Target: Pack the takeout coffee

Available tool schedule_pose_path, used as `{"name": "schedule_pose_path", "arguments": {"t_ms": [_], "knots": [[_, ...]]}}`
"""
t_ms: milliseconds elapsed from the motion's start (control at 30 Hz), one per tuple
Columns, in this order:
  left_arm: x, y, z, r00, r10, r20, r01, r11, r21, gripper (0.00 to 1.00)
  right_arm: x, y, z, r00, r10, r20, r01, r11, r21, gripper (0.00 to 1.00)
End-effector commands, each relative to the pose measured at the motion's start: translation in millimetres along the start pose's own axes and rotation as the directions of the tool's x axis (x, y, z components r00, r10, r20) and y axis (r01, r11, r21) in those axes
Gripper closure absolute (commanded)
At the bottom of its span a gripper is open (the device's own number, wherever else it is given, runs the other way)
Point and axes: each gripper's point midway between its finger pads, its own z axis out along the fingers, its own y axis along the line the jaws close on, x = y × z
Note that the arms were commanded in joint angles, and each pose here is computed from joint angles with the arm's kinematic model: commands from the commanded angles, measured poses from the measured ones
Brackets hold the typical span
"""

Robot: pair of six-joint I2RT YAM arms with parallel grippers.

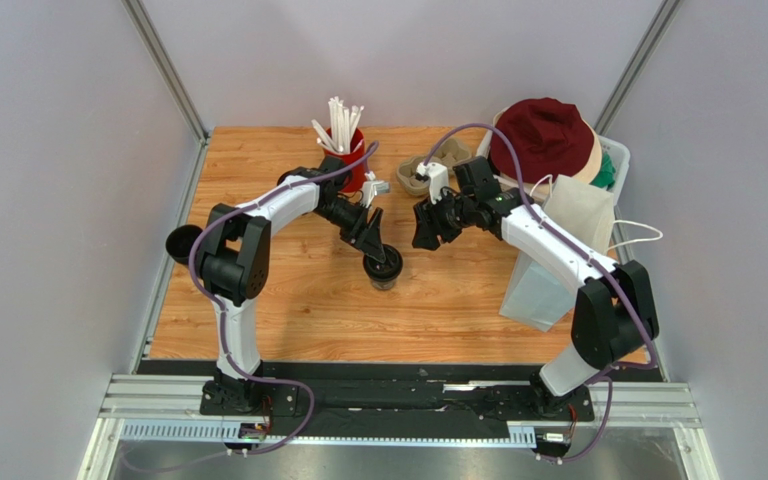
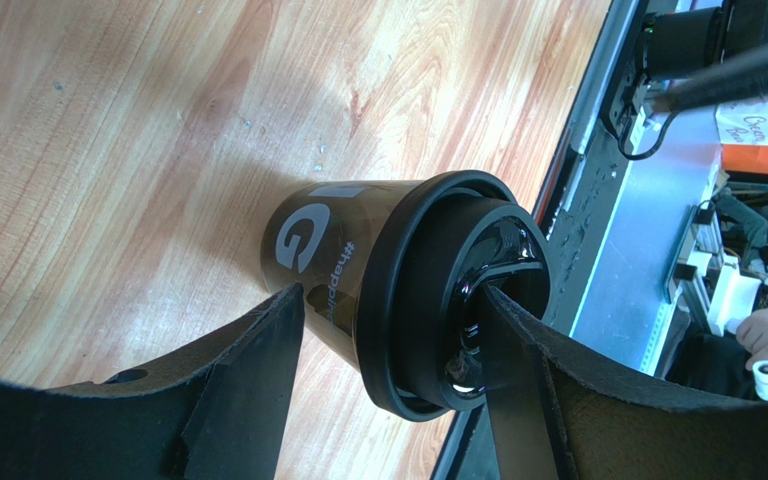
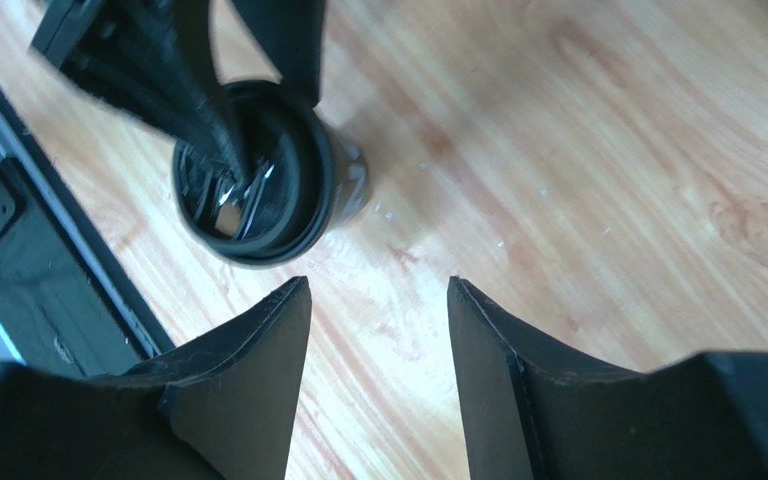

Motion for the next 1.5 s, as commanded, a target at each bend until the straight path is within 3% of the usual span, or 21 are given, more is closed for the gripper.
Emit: {"name": "schedule_pose_path", "arguments": {"t_ms": [0,433,933,1333,1467], "knots": [[32,69,5,0.989,0.05,-0.136,-0.084,0.963,-0.258,0.3,14,17,3,0.996,-0.087,0.024,0.088,0.995,-0.045,0.44],[29,70,5,0.99,0.052,-0.131,-0.085,0.961,-0.263,0.3,13,41,29,0.993,-0.116,0.038,0.118,0.992,-0.055,0.44],[29,69,4,0.99,0.054,-0.128,-0.087,0.96,-0.265,0.29,22,34,53,0.99,-0.137,-0.023,0.137,0.99,0.034,0.44],[32,69,3,0.99,0.055,-0.133,-0.089,0.958,-0.271,0.3,73,-4,73,0.963,-0.128,-0.235,0.174,0.967,0.188,0.46],[31,69,3,0.99,0.057,-0.13,-0.091,0.958,-0.271,0.3,50,6,58,0.977,-0.135,-0.165,0.158,0.978,0.135,0.45]]}}
